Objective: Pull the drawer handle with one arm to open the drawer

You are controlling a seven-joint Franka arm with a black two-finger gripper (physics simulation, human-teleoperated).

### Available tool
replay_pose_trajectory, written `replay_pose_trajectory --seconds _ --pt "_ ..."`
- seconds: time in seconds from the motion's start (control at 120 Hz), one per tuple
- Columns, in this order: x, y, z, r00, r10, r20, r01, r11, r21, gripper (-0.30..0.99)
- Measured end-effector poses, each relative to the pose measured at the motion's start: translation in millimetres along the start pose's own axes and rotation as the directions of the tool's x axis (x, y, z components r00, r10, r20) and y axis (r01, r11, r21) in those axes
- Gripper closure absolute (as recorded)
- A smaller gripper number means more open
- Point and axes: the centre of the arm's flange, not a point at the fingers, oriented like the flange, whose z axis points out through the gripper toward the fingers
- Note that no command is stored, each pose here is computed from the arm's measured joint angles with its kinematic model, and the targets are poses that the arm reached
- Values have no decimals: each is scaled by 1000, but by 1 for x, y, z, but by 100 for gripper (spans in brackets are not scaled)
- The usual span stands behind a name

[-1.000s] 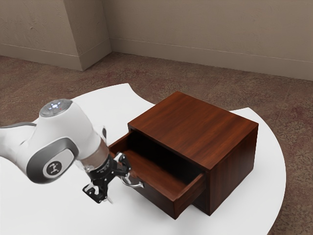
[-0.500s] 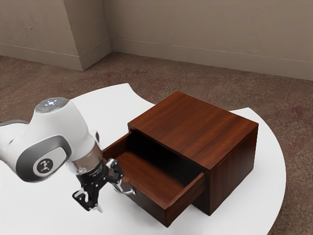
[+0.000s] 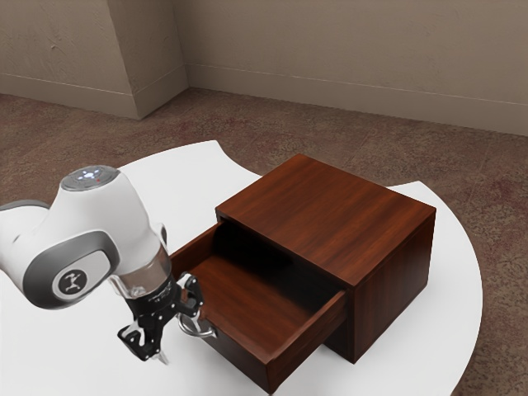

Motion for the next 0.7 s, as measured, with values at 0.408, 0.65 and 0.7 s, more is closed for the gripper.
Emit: replay_pose_trajectory --seconds 0.408,0.65,0.7 --pt "-10 -8 -21 1000 8 2 -8 1000 -23 17" --pt "94 171 -181 985 -145 97 155 982 -107 9" --pt "150 194 -227 992 -119 47 125 979 -162 7"
